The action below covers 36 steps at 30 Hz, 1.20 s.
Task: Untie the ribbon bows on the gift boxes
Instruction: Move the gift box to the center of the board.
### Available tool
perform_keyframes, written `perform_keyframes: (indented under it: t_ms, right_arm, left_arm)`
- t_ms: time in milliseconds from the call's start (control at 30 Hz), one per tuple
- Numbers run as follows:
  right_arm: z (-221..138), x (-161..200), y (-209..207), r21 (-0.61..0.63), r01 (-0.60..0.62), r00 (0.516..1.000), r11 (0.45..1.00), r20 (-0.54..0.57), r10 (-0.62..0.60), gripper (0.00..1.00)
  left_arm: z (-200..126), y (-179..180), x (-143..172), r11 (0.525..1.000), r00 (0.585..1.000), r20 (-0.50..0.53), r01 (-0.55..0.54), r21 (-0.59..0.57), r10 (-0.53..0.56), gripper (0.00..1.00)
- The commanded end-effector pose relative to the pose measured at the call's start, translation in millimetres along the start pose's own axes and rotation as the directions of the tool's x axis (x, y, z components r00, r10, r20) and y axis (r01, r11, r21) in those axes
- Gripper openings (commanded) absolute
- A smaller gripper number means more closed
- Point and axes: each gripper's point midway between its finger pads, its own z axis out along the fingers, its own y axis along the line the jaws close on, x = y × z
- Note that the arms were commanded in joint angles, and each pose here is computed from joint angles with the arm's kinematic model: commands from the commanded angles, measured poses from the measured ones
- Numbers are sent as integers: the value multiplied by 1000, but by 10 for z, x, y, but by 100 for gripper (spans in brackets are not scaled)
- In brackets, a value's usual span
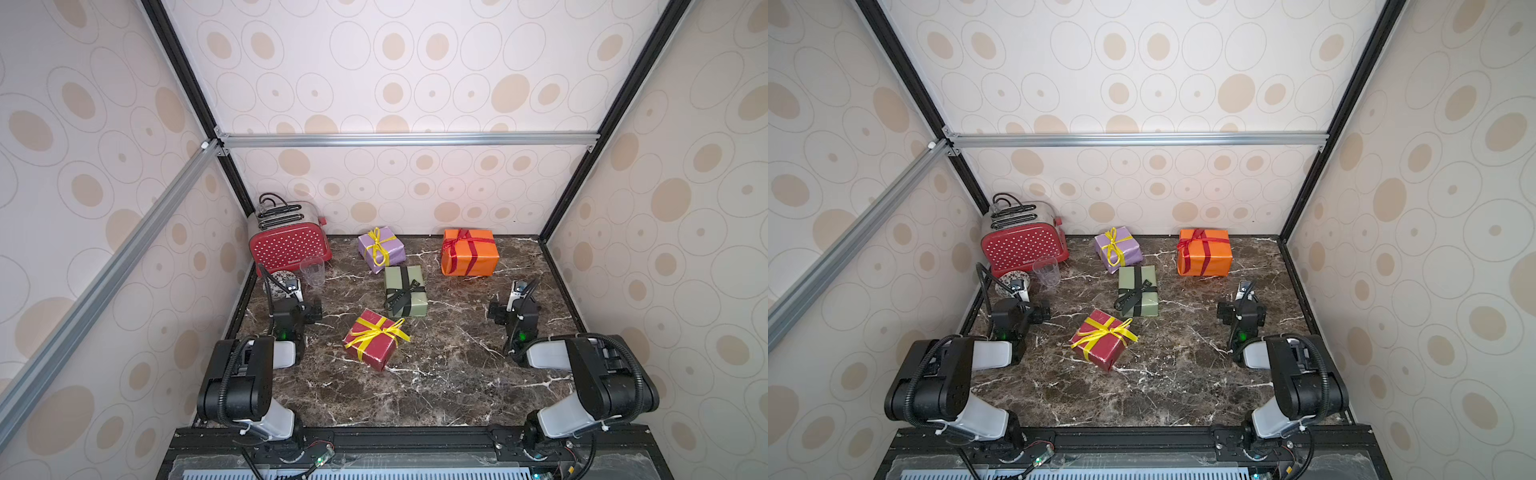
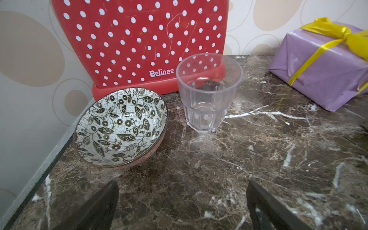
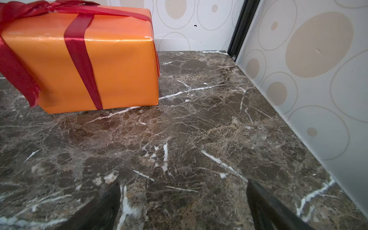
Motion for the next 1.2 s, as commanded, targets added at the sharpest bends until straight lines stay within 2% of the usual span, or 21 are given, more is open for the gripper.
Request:
perform_keyframes:
  t_ms: [0, 1033, 1167]
  right_arm:
    - [4, -20, -2, 6, 7, 1000, 1000, 4, -7, 100]
    - [2, -18, 0, 6, 7, 1000, 1000, 4, -7, 100]
    - [-16, -98, 34, -14, 16, 999, 1000, 30, -16, 100]
  left_arm:
    - [13, -24, -92, 1000, 1000, 23, -22, 10, 22, 99]
    - [14, -21, -90, 1000, 1000, 22, -18, 9, 18, 99]
    - [-103, 48, -217, 1000, 998, 65, 6, -24, -4, 99]
